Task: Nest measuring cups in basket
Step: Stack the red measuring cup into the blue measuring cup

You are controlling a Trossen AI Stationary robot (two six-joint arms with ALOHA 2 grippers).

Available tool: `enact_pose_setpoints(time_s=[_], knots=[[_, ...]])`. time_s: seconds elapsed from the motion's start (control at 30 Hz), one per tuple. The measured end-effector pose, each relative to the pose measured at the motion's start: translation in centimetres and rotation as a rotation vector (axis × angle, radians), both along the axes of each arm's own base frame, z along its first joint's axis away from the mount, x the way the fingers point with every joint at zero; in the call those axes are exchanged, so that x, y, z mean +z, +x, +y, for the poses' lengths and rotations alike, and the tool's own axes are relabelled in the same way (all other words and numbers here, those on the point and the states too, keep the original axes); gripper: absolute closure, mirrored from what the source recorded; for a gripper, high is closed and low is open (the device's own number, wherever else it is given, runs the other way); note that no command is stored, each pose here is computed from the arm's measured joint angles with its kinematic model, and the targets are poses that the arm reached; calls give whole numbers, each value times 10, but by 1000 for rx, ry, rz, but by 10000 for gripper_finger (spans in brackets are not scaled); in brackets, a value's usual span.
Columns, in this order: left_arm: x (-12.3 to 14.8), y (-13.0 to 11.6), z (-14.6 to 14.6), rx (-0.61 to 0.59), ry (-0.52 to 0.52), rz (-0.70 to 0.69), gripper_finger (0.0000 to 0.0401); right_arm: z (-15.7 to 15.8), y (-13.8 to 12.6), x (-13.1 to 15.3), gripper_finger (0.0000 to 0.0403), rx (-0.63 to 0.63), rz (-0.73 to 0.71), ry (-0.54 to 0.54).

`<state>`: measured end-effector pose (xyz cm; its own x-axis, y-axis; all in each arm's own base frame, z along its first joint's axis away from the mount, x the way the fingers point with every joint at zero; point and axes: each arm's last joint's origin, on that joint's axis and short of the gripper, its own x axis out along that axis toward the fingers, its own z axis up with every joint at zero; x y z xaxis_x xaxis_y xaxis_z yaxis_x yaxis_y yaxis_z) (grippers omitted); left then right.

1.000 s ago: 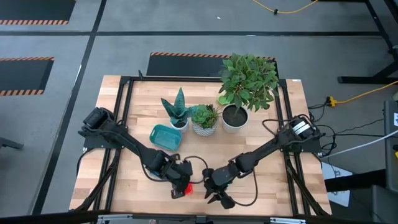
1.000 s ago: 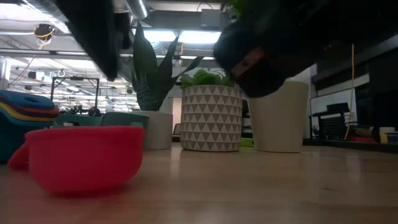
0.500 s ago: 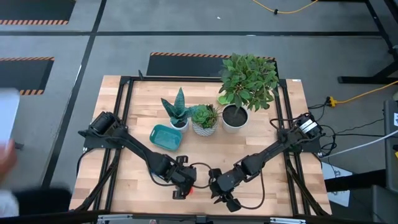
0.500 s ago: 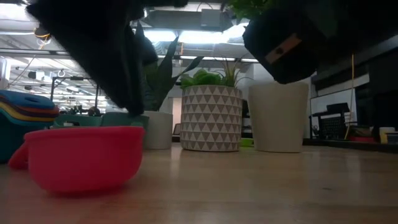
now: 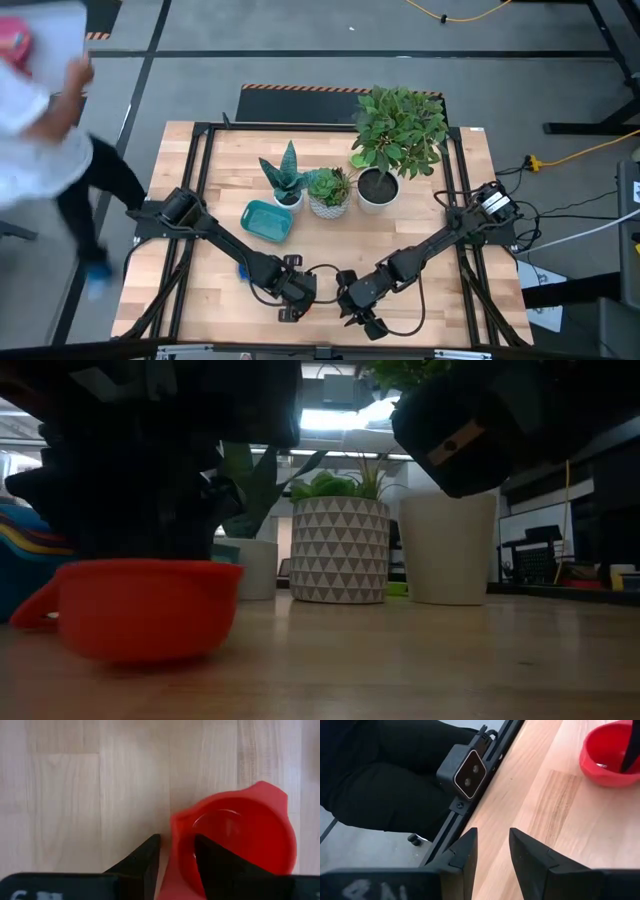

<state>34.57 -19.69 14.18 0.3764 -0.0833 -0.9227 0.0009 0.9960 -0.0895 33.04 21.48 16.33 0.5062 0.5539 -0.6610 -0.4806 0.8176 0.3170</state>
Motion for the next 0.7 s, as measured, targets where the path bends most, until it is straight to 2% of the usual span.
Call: enact_pose_setpoints(time_s=[0.13,0.4,0.7], knots=[[2,0,1,41,21,-20,307,0,0,0,286,-1,-1,0],[5,4,0,168,-53,-54,387,-2,0,-1,286,-35,-7,-38],[25,8,-3,301,-193,-129,390,-6,-6,-8,286,-12,67,-109]])
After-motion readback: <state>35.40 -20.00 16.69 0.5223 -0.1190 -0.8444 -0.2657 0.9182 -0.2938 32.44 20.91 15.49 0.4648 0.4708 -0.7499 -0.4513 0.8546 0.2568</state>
